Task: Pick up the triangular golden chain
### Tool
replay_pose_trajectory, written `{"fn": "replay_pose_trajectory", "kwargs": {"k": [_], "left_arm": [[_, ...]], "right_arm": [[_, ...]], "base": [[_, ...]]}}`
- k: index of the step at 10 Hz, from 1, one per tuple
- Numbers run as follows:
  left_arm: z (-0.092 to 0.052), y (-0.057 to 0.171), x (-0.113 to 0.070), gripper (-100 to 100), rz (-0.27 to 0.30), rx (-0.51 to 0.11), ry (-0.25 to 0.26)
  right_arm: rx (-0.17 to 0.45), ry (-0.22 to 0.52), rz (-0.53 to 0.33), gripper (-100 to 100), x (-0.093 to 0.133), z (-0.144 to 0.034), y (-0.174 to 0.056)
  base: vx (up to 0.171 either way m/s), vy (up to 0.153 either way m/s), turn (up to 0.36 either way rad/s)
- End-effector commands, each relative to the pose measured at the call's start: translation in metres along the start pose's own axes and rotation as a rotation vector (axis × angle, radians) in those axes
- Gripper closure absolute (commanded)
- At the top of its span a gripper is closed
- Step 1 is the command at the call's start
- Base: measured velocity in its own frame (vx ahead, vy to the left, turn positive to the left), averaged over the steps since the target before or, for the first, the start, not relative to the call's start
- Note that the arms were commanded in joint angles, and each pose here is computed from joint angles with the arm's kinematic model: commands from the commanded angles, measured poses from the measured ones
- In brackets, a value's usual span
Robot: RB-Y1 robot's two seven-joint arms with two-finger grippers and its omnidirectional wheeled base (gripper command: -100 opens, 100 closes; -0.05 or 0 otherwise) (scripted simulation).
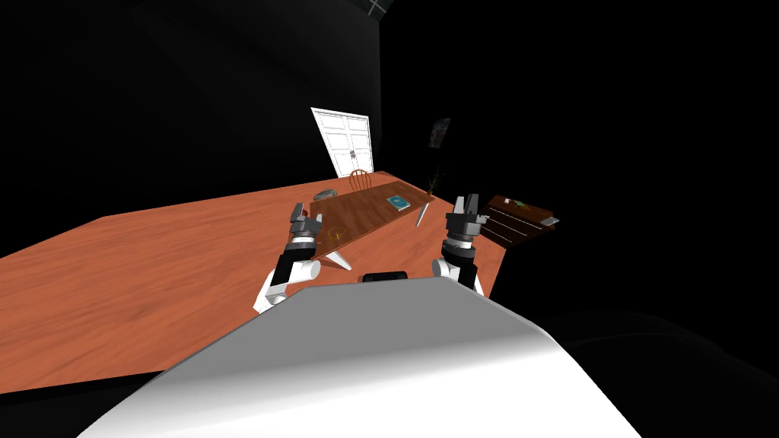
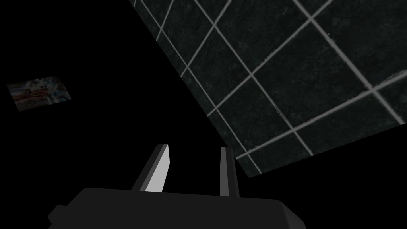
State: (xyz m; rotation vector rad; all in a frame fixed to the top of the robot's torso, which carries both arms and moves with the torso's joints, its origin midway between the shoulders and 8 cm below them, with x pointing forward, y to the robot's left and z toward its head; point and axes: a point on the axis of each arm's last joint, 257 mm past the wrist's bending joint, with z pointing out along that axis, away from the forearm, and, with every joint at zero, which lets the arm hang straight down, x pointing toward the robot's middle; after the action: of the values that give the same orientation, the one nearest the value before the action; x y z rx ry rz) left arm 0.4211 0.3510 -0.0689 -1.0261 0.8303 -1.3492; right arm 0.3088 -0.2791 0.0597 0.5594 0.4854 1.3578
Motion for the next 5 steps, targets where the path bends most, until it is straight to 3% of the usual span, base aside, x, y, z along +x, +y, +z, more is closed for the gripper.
{"fn": "replay_pose_trajectory", "kwargs": {"k": [1,4,5], "left_arm": [[0.000,0.019,-0.018,-100,-0.004,-0.064,-0.030],[-0.002,0.042,-0.035,-100,-0.008,-0.136,-0.062],[-0.004,0.059,-0.051,-100,-0.014,-0.186,-0.091]], "right_arm": [[0.000,0.000,0.000,0,0.000,0.000,0.000],[0.000,0.000,0.000,0,0.000,0.000,0.000],[0.000,0.000,0.000,0,0.000,0.000,0.000]], "base": [[0.048,-0.097,-0.051],[0.028,-0.098,-0.037],[0.051,-0.102,-0.066]]}}
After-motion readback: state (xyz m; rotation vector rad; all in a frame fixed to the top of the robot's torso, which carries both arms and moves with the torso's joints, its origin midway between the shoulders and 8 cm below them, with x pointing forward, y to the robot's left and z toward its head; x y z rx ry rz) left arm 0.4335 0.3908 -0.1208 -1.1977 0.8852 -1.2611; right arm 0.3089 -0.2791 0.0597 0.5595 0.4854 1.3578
